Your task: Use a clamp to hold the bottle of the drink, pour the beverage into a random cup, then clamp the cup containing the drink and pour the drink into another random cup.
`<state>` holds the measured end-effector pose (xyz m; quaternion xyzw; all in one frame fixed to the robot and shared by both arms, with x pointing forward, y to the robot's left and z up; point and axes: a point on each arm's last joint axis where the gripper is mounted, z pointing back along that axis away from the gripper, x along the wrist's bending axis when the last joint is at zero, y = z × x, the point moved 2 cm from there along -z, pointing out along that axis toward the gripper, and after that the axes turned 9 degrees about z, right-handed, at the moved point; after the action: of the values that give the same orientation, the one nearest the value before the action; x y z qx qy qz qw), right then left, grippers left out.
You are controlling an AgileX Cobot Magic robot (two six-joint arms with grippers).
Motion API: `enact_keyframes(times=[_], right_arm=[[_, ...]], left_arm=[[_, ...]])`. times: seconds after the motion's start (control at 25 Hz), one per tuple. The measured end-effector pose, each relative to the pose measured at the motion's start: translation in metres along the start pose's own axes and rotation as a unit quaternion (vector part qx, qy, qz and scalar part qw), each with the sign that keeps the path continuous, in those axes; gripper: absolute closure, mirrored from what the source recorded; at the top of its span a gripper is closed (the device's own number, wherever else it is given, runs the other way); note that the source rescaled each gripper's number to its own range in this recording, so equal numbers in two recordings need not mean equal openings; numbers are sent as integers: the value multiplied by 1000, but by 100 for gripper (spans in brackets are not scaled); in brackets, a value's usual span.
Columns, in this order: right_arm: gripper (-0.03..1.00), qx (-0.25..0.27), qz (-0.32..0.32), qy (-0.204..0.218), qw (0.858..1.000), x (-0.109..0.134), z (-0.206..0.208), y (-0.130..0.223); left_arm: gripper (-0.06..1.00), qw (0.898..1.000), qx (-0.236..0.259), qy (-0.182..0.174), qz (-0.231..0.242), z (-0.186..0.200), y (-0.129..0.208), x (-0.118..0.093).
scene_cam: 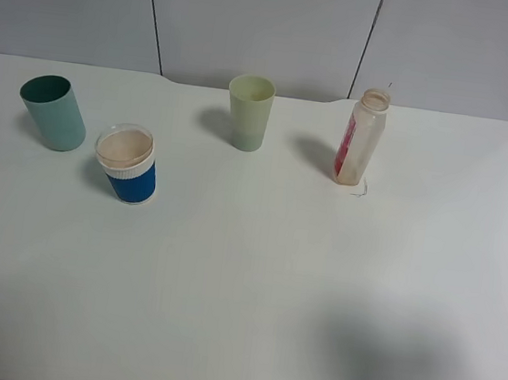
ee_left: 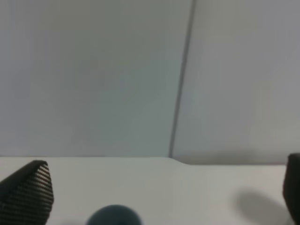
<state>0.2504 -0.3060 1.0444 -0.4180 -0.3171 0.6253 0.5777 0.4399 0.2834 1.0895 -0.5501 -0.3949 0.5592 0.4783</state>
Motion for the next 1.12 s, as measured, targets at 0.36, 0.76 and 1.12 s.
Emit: enact_keyframes(times=[0.36,0.76,1.12], right_arm=[[-1,0,0,0,1000,0,0,0],[-1,0,0,0,1000,0,0,0],[-1,0,0,0,1000,0,0,0]], left_arm=[[-6,997,22,56,-37,-47,33,-21],[-6,988,29,133,-72,-66,61,-54],[-6,975,48,192,-102,-76,89,-78]])
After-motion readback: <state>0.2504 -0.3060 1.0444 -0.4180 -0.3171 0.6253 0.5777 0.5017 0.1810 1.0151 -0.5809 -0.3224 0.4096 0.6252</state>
